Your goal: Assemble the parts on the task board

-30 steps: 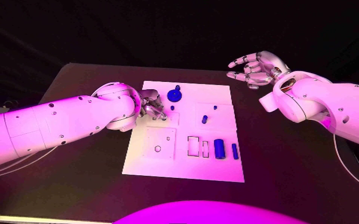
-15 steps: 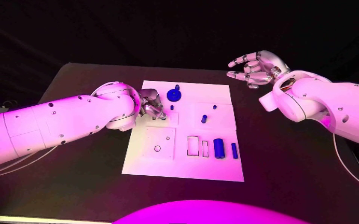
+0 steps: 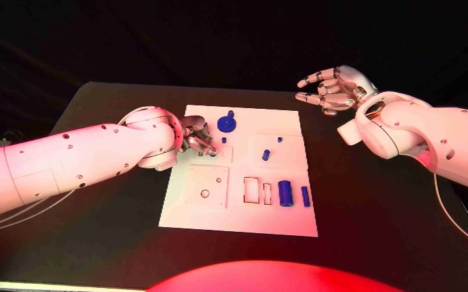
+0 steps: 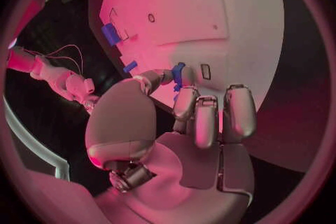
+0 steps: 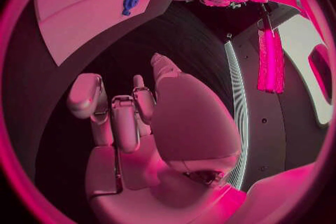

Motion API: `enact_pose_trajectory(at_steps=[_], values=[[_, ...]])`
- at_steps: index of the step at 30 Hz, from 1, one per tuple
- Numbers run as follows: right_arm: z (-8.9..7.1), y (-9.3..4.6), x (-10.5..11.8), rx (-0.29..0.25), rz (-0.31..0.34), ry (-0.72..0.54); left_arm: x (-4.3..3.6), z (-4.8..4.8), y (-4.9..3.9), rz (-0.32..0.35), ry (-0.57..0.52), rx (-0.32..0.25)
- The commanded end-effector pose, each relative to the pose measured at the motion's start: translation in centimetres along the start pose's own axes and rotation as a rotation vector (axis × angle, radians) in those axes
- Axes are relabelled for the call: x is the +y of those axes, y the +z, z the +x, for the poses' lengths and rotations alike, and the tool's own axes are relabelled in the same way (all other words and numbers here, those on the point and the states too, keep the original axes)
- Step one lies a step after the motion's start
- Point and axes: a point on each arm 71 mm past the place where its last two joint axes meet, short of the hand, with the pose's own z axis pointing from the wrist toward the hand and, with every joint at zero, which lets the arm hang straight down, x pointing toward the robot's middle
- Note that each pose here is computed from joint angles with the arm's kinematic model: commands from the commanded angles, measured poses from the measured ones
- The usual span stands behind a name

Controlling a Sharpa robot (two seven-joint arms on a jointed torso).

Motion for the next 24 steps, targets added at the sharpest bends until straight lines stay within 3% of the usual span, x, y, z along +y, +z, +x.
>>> enact_pose_trajectory(at_steps=[1, 24], values=[[0.05, -0.03, 0.08, 0.003, -0.011, -0.005, 0.06, 0.51, 0.10, -0.008, 0.015, 0.027], [0.06, -0.03, 0.10, 0.003, -0.012, -0.005, -0.02, 0.33, 0.18, -0.008, 0.003, 0.002]])
